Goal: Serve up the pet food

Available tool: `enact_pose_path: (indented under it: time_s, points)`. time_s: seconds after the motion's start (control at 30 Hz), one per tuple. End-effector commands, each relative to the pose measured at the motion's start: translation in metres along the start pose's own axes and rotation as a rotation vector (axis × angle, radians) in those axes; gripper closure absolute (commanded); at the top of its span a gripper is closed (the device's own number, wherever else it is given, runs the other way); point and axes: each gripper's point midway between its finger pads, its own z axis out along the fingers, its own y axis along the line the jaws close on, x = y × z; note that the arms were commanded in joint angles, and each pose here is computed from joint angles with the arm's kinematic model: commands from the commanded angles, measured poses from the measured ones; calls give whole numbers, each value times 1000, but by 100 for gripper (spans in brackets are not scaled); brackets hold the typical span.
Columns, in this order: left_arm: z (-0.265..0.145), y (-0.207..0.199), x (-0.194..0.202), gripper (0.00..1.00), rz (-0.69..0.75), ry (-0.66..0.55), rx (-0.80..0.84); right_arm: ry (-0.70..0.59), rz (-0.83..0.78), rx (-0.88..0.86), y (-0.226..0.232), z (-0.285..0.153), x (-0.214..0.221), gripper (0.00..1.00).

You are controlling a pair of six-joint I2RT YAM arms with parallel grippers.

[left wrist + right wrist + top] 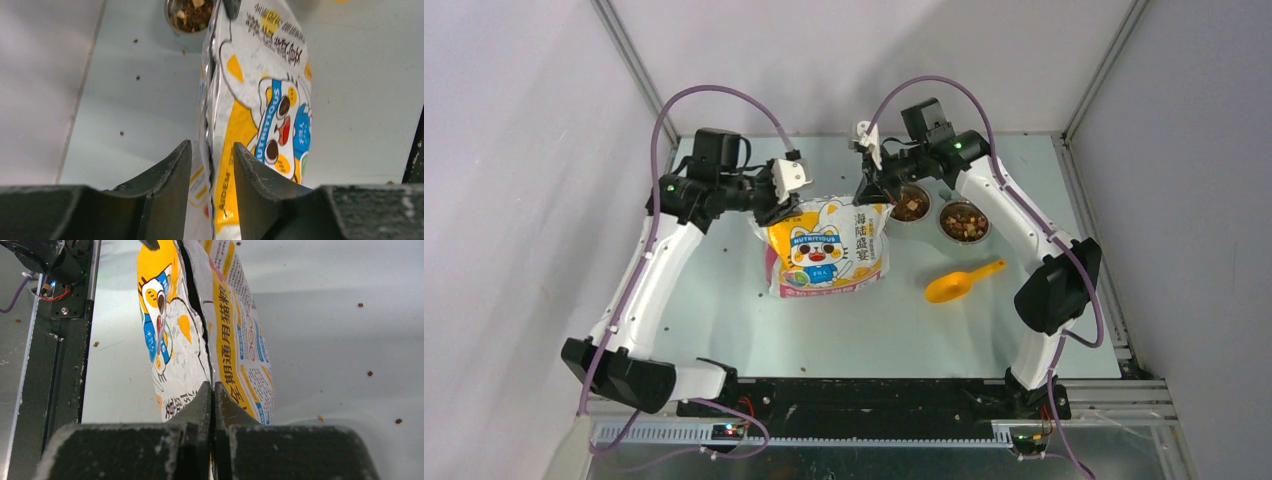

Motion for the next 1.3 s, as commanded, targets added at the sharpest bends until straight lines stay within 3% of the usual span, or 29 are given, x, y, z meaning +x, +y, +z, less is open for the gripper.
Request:
enact_pose_path:
  time_s: [0.0,0.2,0.43,0.67,0.8,0.87,1.03,1.27]
  points:
    - [20,3,-23,56,35,-75,6,-123,-167,83,-5,-28,-53,100]
    - [33,1,-15,64,16,-37,46,-117,-177,89,-4,-32,-52,100]
    - [18,-3,0,99,-6,36,52,-119,-195,110,-4,-46,-52,100]
    - [9,5,-16,100,-83,-80,-33,-185,-135,74,1,-50,-47,100]
    - [15,-1,-38,100,-104,-148,7,-220,-122,7,5,-30,-51,74]
    - [18,-2,-42,100,-110,-160,19,-228,-120,-22,6,-17,-52,68]
    - [23,-1,-41,100,-123,-159,28,-220,-64,-85,3,12,-49,66]
    - [23,0,-41,100,-130,-165,15,-204,-45,-91,3,15,-46,67]
